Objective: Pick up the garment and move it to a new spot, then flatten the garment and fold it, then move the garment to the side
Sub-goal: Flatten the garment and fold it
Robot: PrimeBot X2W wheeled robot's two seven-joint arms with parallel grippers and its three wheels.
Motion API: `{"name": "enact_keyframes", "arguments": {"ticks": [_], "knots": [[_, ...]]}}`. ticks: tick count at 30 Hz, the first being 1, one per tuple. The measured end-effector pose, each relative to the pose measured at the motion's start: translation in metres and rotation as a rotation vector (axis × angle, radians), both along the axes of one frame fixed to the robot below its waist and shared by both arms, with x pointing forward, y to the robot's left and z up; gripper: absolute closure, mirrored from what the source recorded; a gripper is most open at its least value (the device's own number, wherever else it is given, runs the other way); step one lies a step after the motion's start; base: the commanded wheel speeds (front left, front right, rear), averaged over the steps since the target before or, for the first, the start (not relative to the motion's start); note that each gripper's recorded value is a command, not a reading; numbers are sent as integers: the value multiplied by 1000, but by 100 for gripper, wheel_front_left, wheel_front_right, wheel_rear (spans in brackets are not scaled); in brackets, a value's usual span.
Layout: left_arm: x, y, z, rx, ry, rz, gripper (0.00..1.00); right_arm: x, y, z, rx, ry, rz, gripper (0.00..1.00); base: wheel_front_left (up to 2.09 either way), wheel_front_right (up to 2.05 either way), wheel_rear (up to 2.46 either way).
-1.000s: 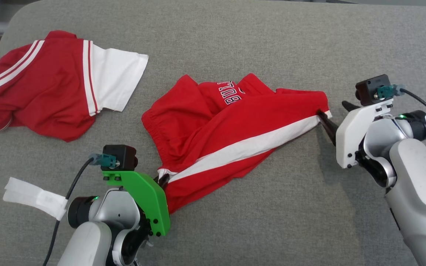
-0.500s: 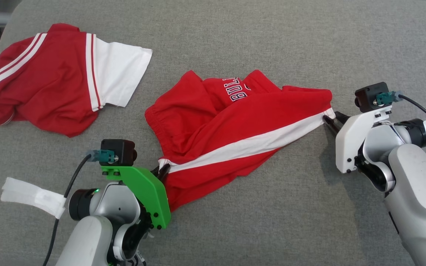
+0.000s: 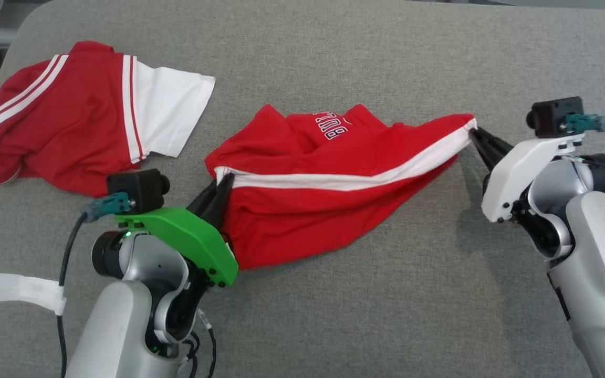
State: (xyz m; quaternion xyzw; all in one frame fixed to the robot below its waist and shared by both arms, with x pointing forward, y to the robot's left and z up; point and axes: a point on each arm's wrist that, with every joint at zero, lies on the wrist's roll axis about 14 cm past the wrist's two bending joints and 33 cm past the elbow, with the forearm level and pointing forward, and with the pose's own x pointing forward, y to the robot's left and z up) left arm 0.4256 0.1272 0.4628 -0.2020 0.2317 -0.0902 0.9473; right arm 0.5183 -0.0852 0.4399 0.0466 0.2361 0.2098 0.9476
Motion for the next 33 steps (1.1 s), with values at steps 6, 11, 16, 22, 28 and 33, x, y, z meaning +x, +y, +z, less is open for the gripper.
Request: {"name": "enact_keyframes", "arguments": {"ticks": [6,11,16,22,28,33], "knots": [[23,-4,47,-86,-173,13,100,9,-15,50,72,-138,-59,100,0,0,0],[43,-4,95,-114,-337,16,100,7,-31,100,108,-262,-93,100,0,0,0],[55,-10,148,-196,-489,3,100,-2,-40,149,158,-365,-112,100,0,0,0],[71,-23,207,-246,-620,-62,100,-11,-52,212,150,-499,-112,100,0,0,0],[101,-32,242,-328,-680,-91,100,5,-51,244,149,-558,-98,100,0,0,0],[137,-36,259,-414,-722,-92,100,39,-53,256,105,-597,-99,100,0,0,0]]}}
